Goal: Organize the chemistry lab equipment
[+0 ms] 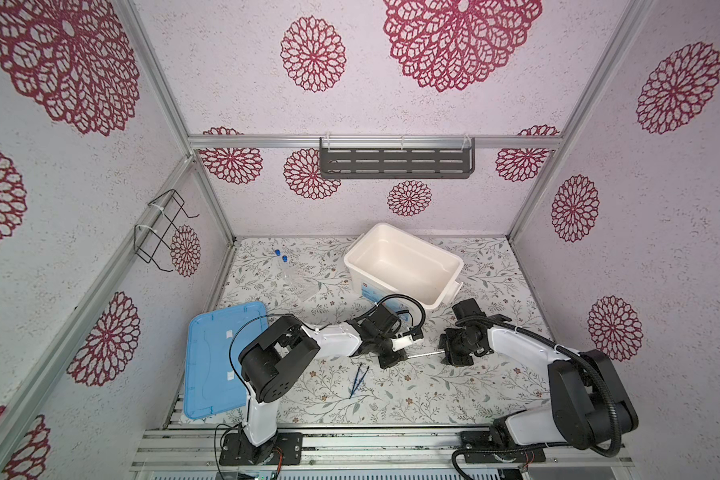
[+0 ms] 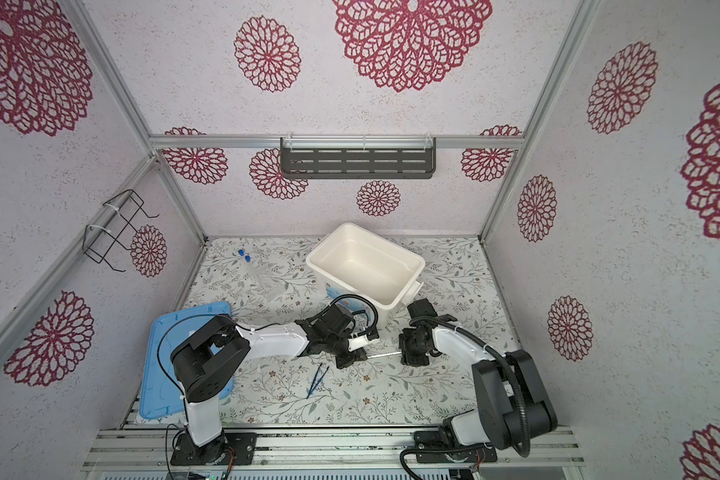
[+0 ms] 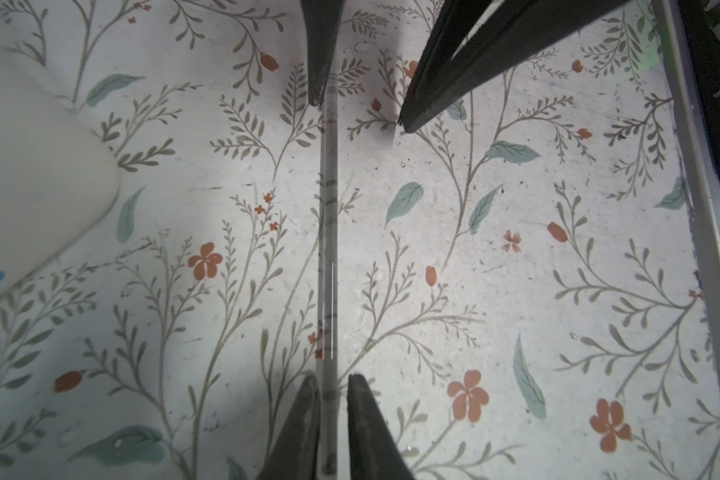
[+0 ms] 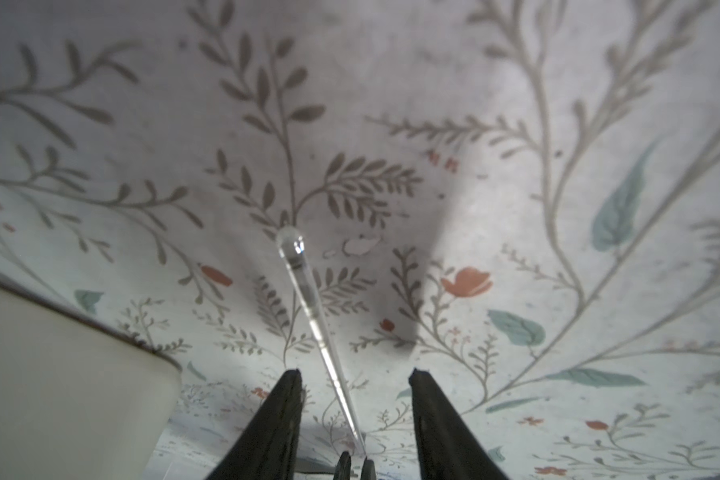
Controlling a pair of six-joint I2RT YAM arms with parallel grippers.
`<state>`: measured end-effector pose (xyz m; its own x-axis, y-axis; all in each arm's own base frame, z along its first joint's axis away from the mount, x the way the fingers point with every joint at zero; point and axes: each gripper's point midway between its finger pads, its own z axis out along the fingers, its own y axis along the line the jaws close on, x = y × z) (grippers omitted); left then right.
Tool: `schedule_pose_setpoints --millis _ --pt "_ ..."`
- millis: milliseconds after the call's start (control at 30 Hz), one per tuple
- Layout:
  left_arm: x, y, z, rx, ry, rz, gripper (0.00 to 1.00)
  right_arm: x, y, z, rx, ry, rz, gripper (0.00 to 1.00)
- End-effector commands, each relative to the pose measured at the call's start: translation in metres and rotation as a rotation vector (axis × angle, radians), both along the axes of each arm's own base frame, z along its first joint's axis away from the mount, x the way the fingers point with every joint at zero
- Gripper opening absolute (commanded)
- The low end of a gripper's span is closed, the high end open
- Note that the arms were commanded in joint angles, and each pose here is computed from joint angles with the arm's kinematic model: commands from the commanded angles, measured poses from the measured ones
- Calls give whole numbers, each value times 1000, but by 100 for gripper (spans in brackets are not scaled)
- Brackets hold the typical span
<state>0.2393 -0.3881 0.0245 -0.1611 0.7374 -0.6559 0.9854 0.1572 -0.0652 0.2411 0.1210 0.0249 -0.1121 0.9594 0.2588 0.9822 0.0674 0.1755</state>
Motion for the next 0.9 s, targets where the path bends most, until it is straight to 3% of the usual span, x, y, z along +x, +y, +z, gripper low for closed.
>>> schedule_pose_setpoints --millis 0,100,200,300,467,867 --pt "-6 -3 6 -27 -15 -25 21 6 -4 3 -44 8 -25 46" --pt "-6 -1 12 -34 -27 -18 25 4 -8 -7 -76 38 -13 42" --pt "-6 -1 24 -54 -40 -10 38 -3 -16 -19 -128 88 20 24" --pt "-5 5 29 -58 -65 4 45 -8 -20 -29 -154 111 30 21" --pt "-6 11 22 -24 -76 0 49 -14 -18 -33 -154 128 19 5" --pt "0 10 3 21 -96 -15 57 -3 -4 1 -97 36 -27 3"
